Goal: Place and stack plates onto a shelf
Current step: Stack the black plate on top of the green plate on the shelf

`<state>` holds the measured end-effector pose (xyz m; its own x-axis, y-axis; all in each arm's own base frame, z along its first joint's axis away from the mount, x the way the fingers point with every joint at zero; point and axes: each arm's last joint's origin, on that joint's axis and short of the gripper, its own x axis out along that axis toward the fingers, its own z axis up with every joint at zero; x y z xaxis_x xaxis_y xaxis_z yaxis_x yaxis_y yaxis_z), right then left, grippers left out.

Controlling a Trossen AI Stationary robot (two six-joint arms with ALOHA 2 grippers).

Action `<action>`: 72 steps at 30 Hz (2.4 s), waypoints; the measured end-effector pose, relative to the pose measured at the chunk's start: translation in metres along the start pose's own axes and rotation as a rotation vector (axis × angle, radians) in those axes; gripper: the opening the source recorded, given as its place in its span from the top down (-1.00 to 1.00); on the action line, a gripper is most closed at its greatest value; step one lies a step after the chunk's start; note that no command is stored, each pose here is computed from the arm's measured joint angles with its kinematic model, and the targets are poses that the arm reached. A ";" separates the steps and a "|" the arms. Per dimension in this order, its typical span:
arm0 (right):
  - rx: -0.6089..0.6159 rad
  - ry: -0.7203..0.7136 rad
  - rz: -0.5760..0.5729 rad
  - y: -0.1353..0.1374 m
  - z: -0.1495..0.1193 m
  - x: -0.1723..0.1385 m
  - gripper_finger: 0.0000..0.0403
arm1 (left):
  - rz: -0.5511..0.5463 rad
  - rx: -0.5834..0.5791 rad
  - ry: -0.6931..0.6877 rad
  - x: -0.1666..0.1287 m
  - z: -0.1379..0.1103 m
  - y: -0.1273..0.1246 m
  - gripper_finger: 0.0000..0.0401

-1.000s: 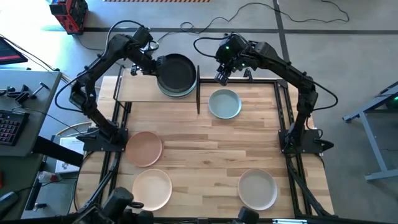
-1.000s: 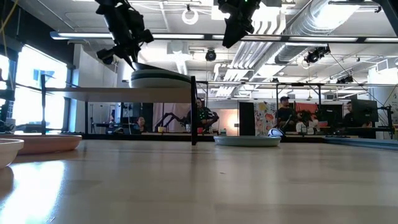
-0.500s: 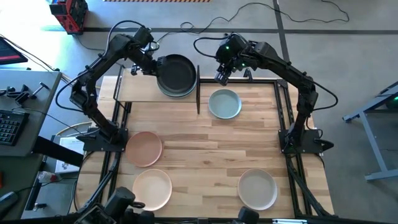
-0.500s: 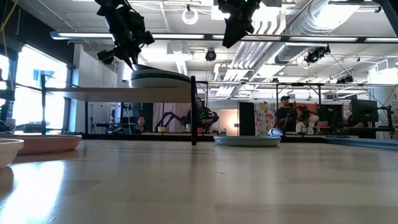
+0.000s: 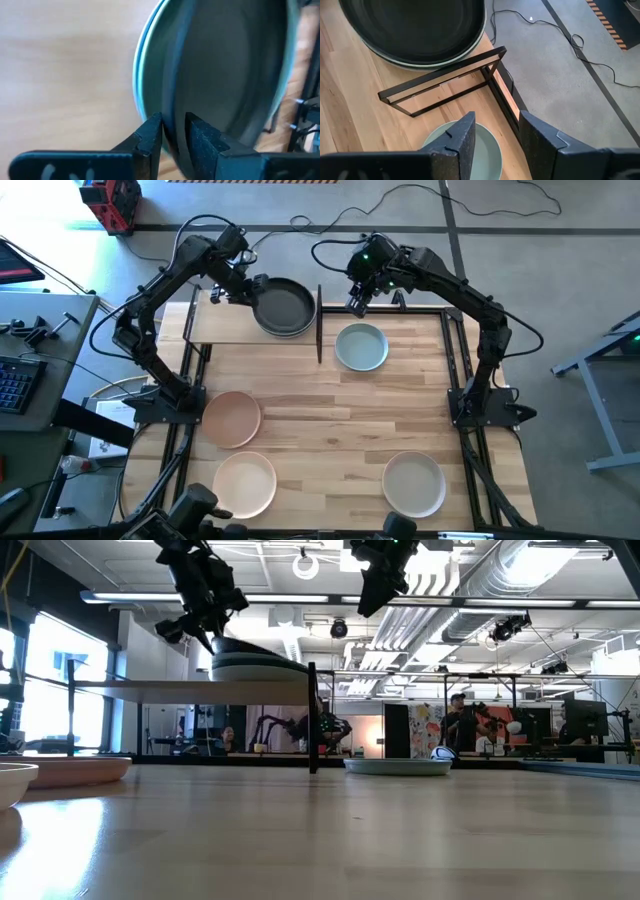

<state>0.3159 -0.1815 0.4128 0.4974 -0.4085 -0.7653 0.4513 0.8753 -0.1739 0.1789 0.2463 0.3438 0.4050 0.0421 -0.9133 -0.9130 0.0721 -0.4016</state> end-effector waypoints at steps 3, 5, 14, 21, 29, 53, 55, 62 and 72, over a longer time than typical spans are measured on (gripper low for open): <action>0.003 0.002 0.000 0.000 0.000 0.000 0.35 | 0.031 -0.006 0.048 0.000 -0.005 0.004 0.60; 0.003 0.002 0.000 0.000 0.000 0.000 0.35 | 0.043 -0.002 0.068 -0.001 -0.007 0.005 0.59; 0.006 0.008 0.001 0.000 -0.001 0.000 0.35 | 0.048 0.012 0.076 -0.001 -0.007 0.005 0.58; 0.004 0.028 0.004 0.000 -0.003 0.000 0.35 | 0.059 0.073 0.099 0.001 -0.012 0.003 0.60; 0.028 0.050 0.006 0.001 -0.005 0.000 0.35 | 0.194 0.070 0.059 0.000 -0.012 0.008 0.61; 0.029 0.044 0.005 0.001 -0.004 0.000 0.35 | 0.289 0.092 0.050 0.027 -0.006 -0.005 0.61; 0.029 0.044 0.005 0.001 -0.004 0.000 0.35 | 0.290 0.097 0.053 0.030 -0.006 -0.007 0.61; 0.029 0.044 0.005 0.001 -0.004 0.000 0.35 | 0.281 0.107 0.048 0.032 -0.005 -0.009 0.61; 0.029 0.056 0.007 0.001 -0.005 0.000 0.35 | 0.250 0.108 0.005 0.012 -0.014 -0.007 0.61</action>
<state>0.3123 -0.1795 0.4094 0.4589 -0.3868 -0.7999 0.4695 0.8699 -0.1513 0.1890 0.2326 0.3348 0.1676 0.0670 -0.9836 -0.9740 0.1658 -0.1547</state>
